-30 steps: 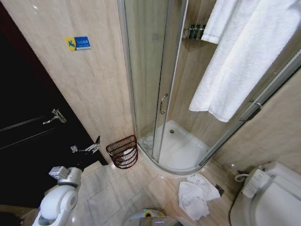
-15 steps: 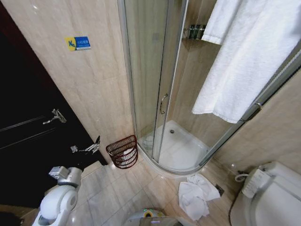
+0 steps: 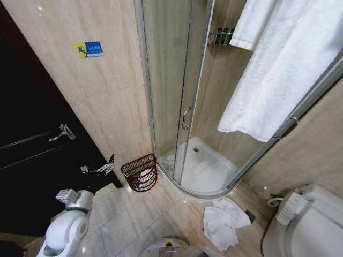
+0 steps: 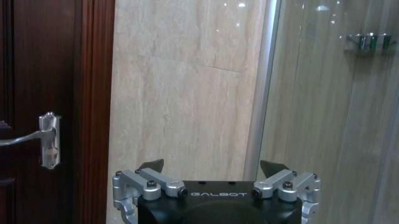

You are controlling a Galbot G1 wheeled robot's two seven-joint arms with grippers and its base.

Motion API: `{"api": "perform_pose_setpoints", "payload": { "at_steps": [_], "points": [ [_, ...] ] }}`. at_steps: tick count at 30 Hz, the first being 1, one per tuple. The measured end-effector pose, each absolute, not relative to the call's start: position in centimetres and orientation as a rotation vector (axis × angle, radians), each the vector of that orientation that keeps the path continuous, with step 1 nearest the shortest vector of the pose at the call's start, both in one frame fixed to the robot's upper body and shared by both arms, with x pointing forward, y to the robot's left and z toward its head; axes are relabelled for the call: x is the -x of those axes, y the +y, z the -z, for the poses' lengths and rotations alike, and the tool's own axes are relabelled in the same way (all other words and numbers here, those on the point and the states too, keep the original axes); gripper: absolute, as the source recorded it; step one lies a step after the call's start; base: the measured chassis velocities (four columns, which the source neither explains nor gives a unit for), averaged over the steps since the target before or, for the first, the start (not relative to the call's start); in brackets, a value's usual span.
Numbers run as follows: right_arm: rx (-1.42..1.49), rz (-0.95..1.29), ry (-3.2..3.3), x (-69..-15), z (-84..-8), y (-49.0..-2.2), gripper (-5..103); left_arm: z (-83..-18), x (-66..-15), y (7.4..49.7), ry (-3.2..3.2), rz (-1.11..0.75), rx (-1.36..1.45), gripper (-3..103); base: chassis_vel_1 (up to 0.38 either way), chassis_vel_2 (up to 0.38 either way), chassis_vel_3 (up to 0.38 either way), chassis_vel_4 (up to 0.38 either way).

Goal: Discard the used towel into the hamper.

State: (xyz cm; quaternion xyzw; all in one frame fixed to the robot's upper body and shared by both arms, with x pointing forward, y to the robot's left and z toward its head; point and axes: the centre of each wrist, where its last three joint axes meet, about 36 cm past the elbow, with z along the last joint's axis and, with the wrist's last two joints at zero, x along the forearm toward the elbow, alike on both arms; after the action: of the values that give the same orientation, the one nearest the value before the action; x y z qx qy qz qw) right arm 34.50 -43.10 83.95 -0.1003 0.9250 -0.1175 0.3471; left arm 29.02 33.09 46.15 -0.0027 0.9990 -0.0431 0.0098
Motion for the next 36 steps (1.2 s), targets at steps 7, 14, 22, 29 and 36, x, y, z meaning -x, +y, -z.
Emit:
{"api": "perform_pose_setpoints", "payload": {
  "at_steps": [7, 14, 22, 29, 36],
  "points": [
    [0.291, 0.343, 2.339, -32.5, -83.2, -41.8, 4, -46.1, -29.0, 33.1, 3.119, 0.135, 0.008, 100, 0.000, 0.000, 0.000, 0.000],
    [0.333, 0.360, 2.290, -28.6, -80.5, -40.0, 4, -46.1, -29.0, 33.1, 3.119, 0.134, 0.008, 100, 0.000, 0.000, 0.000, 0.000],
    [0.278, 0.301, 2.376, -25.7, -74.4, -39.4, 4, -46.1, -29.0, 33.1, 3.119, 0.135, 0.008, 100, 0.000, 0.000, 0.000, 0.000],
    [0.206, 0.227, 2.449, -24.4, -70.6, -39.1, 4, -46.1, -29.0, 33.1, 3.119, 0.134, 0.008, 100, 0.000, 0.000, 0.000, 0.000],
    [0.127, 0.176, 2.513, -22.9, -66.7, -39.4, 4, -46.1, -29.0, 33.1, 3.119, 0.134, 0.008, 100, 0.000, 0.000, 0.000, 0.000]
  ]
}}
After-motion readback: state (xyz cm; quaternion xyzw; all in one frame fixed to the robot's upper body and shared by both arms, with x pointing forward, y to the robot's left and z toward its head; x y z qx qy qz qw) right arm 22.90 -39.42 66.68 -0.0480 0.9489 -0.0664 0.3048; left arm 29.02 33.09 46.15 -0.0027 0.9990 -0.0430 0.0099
